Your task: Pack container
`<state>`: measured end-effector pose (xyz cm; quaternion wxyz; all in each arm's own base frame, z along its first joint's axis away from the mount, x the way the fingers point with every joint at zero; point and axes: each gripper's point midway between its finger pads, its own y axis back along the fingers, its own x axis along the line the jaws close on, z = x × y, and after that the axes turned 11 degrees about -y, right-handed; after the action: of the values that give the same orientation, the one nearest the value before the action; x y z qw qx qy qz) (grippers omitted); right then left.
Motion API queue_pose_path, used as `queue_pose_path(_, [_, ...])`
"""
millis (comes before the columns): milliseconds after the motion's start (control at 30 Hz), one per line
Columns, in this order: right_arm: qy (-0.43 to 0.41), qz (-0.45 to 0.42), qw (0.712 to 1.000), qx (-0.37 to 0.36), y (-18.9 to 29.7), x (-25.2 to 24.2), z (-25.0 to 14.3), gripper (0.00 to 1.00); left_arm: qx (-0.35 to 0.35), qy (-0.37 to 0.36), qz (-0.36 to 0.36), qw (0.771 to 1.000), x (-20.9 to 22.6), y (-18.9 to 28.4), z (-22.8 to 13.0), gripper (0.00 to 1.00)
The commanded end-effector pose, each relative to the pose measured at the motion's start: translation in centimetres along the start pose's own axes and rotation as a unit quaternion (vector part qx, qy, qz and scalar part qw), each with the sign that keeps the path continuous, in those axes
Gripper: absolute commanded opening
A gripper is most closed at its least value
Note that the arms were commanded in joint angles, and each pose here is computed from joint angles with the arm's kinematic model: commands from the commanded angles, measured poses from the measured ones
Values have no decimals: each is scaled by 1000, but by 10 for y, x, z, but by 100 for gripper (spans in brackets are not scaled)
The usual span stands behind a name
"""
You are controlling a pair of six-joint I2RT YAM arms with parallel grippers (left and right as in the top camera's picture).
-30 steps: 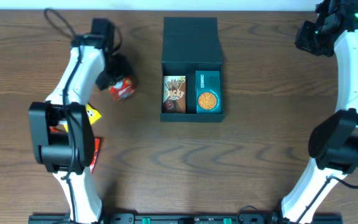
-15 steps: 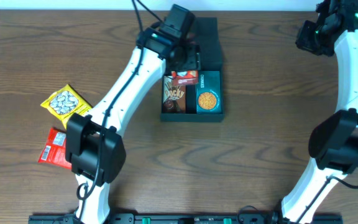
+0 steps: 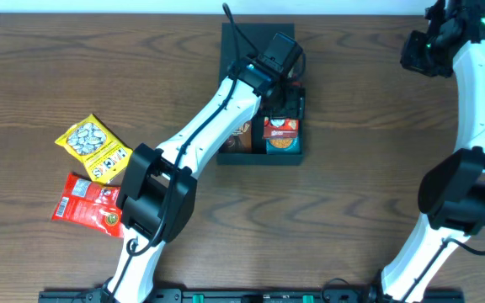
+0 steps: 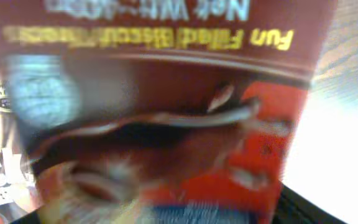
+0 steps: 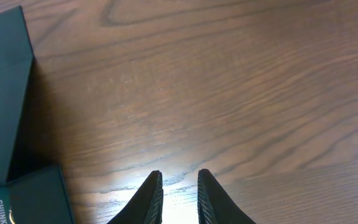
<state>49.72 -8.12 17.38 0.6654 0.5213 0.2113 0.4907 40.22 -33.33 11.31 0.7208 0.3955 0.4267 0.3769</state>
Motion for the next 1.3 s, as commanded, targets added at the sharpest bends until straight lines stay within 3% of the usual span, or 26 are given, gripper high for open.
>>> queue_pose_path(0, [6, -6, 1000, -9, 5, -9, 6, 19, 1, 4, -10, 1000, -5, 5, 2, 95])
queue_pose_path(333, [7, -7, 1000, -7, 5, -9, 5, 18, -12, 16, 12, 1000, 12, 19, 10, 95])
queue_pose_path(433, [9, 3, 1000, -1, 5, -3, 2, 18, -39, 41, 86, 995, 54, 54, 23, 95])
queue_pose_path(533, [30, 55, 998, 22, 5, 23, -10, 2, -84, 98, 156, 979, 107, 110, 37, 95])
queue_pose_path(633, [87, 140, 984, 61, 2, 67, -36, 2, -137, 161, 182, 960, 164, 171, 46, 95])
queue_pose_path(800, [128, 173, 970, 112, -14, 112, -76, 2, -157, 265, 221, 925, 255, 234, 21, 95])
queue_pose_path(867, [186, 222, 947, 136, -10, 149, -106, 1, -136, 317, 242, 907, 296, 251, -7, 95])
queue_pose_path(967, [244, 300, 909, 158, 1, 186, -137, 2, -118, 348, 255, 894, 322, 262, -30, 95])
queue_pose_path(1167, [228, 437, 834, 247, 7, 217, -196, 2, -106, 337, 268, 896, 335, 268, -39, 95])
queue_pose_path(1267, [205, 454, 819, 283, -1, 214, -215, 2, -109, 332, 269, 898, 336, 268, -37, 95])
